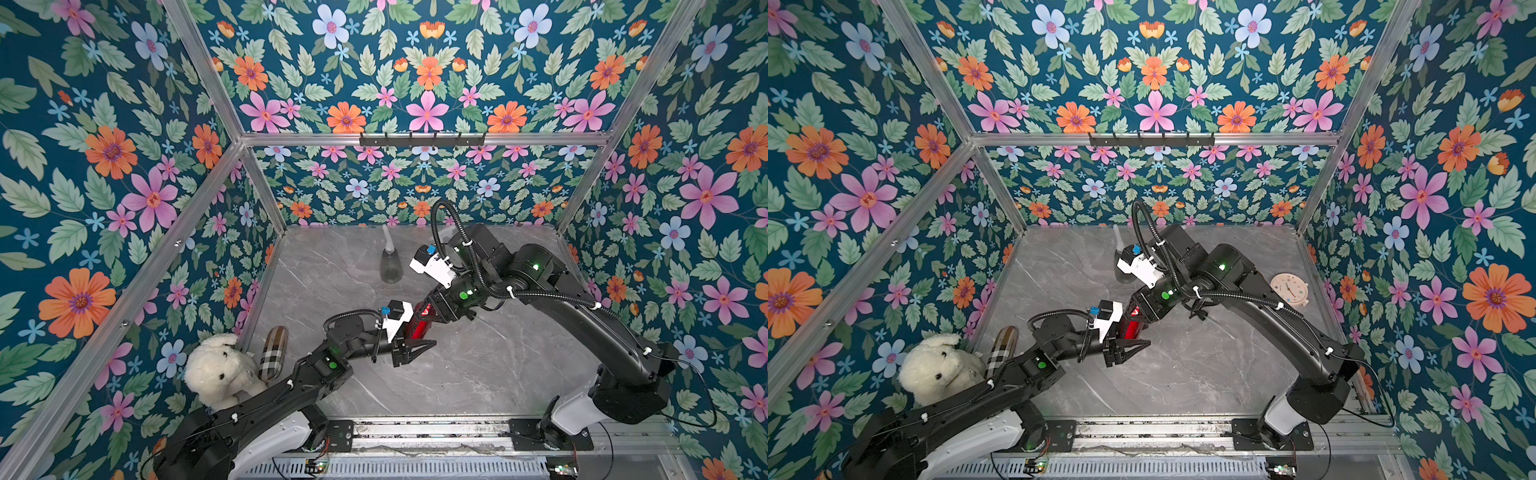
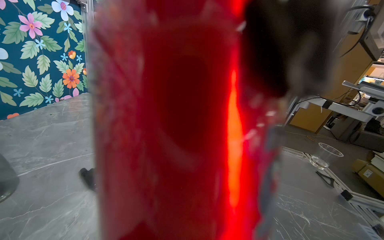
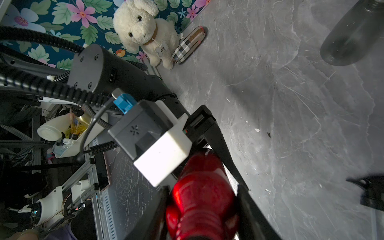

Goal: Attach spray nozzles to spray bottles
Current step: Pick up the spray bottle from the center of the board, then pick up the spray nozzle from the center of the board.

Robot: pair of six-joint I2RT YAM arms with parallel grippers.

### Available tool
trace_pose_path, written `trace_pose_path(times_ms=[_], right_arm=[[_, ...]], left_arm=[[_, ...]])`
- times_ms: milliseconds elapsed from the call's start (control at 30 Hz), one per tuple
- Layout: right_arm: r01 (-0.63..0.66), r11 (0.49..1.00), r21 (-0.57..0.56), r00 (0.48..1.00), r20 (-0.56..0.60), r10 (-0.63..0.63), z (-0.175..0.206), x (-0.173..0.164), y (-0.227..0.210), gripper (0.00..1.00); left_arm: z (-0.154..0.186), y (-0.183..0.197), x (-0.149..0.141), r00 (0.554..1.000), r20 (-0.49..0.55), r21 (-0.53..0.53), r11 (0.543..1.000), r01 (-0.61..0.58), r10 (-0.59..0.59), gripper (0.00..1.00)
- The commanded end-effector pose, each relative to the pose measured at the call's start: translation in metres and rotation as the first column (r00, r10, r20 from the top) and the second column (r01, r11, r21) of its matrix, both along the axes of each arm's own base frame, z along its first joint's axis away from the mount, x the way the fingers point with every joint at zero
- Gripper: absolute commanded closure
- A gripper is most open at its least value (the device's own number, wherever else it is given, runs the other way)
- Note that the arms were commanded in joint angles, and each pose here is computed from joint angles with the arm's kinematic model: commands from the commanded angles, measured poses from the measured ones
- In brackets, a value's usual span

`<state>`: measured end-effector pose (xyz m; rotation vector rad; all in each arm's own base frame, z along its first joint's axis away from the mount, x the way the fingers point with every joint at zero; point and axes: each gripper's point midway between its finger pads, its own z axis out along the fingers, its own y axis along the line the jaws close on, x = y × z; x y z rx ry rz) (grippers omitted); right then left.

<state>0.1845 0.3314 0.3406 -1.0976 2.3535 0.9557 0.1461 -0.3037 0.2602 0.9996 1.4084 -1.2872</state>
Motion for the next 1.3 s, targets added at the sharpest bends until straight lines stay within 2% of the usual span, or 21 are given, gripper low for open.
trace_pose_path(times_ms=[0, 67, 200, 300, 467, 567, 633, 833, 1033, 1167, 1267], right_arm=[[-0.002, 1.0, -0.004, 1.0, 0.017, 0.002, 0.001, 0.001, -0.002, 0.63], [0.002, 1.0, -0.006, 1.0, 0.019, -0.002, 0.001, 0.001, -0.002, 0.6], [0.015, 1.0, 0.0, 0.999, 0.031, -0.015, 0.004, 0.003, -0.003, 0.48], [0.057, 0.998, 0.02, 0.995, 0.081, -0.059, 0.014, 0.008, -0.009, 0.4], [0.214, 0.97, 0.111, 0.948, 0.216, -0.234, 0.043, 0.024, -0.043, 0.29], [0.318, 0.937, 0.145, 0.921, 0.187, -0.342, 0.039, 0.039, -0.067, 0.28], [0.38, 0.915, 0.132, 0.905, 0.15, -0.398, 0.023, 0.051, -0.081, 0.28], [0.502, 0.865, -0.003, 0.862, 0.077, -0.501, -0.048, 0.076, -0.1, 0.28], [0.66, 0.746, -0.094, 0.744, -0.057, -0.666, -0.142, 0.105, -0.122, 0.29], [0.746, 0.641, -0.183, 0.645, -0.042, -0.763, -0.199, 0.13, -0.151, 0.3], [0.787, 0.577, -0.218, 0.581, -0.048, -0.812, -0.226, 0.15, -0.168, 0.3]], left_arm=[[0.004, 0.0, -0.001, 1.0, 0.021, -0.006, 1.0, 0.009, -0.009, 0.53], [0.004, -0.001, -0.001, 1.0, 0.021, -0.006, 1.0, 0.008, -0.008, 0.57], [0.005, 0.0, 0.0, 1.0, 0.023, -0.008, 1.0, -0.002, 0.002, 0.62], [0.009, 0.002, 0.001, 0.999, 0.032, -0.016, 1.0, -0.013, 0.013, 0.63], [0.013, 0.005, 0.002, 0.999, 0.04, -0.024, 0.999, -0.035, 0.036, 0.7], [0.018, 0.007, 0.005, 0.997, 0.042, -0.035, 0.998, -0.058, 0.06, 0.77], [0.025, 0.01, 0.007, 0.995, 0.049, -0.049, 0.995, -0.082, 0.084, 0.84], [0.041, 0.022, 0.012, 0.983, 0.08, -0.081, 0.984, -0.159, 0.165, 1.0], [0.049, 0.03, 0.019, 0.968, 0.085, -0.094, 0.969, -0.229, 0.237, 1.0], [0.052, 0.031, 0.019, 0.967, 0.085, -0.101, 0.968, -0.231, 0.24, 1.0], [0.053, 0.031, 0.02, 0.966, 0.084, -0.103, 0.966, -0.236, 0.245, 1.0]])
